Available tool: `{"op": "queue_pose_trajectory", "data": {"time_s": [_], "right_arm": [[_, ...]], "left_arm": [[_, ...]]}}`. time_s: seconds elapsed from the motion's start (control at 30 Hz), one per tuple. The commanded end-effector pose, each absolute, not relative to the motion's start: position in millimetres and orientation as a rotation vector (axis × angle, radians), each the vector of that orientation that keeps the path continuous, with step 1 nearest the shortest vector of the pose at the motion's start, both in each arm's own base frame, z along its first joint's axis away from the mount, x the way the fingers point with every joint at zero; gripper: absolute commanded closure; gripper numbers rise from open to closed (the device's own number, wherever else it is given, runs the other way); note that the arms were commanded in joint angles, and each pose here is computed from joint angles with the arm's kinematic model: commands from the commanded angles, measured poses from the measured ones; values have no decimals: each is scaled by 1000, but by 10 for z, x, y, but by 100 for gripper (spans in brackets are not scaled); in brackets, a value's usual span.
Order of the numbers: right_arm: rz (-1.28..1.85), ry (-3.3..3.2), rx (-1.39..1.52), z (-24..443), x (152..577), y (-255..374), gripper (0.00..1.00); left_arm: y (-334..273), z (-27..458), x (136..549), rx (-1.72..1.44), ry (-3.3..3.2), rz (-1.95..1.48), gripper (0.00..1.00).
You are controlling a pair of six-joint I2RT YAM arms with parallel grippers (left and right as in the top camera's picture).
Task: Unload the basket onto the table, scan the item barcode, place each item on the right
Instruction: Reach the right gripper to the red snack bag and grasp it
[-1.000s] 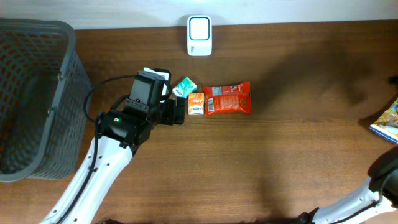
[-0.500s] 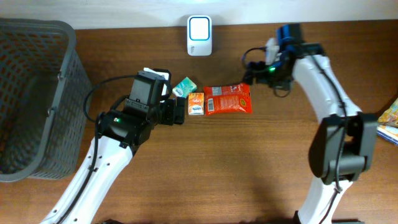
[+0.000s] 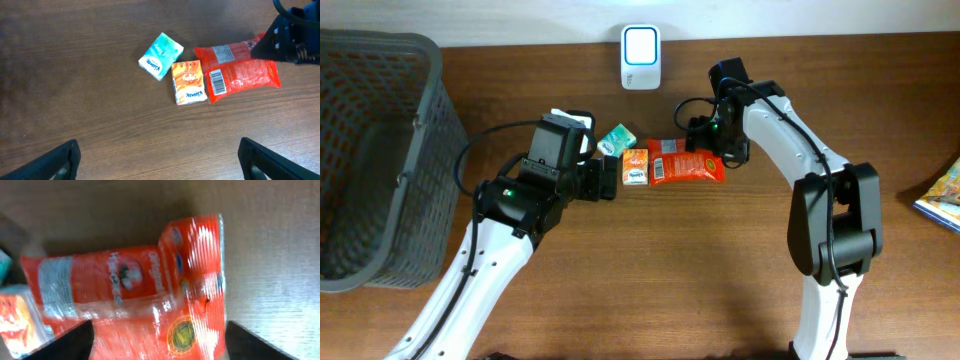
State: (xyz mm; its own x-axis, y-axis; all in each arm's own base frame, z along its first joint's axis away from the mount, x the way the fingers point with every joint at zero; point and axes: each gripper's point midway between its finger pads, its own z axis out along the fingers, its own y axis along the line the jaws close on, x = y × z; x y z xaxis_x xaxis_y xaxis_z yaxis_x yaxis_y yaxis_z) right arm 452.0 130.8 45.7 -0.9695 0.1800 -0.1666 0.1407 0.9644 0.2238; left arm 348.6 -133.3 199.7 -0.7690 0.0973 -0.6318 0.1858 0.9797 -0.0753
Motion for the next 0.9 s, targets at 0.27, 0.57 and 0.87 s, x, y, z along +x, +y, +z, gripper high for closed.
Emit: {"op": "queue_pose_trajectory", "data": {"time_s": [0.27,0.57,0.87], "right_arm": [[302,2872,120,326,4675,1510,91],[146,3241,132,448,3700,1333,96],[-42,2996,-32,898,4205,1061,1]], "left_arm": [[-1361,2015,3483,201,2448,-191,1],[-1361,2015,3483,201,2449,-191,1],[-1360,2015,3482,201,2449,-191,1]]}}
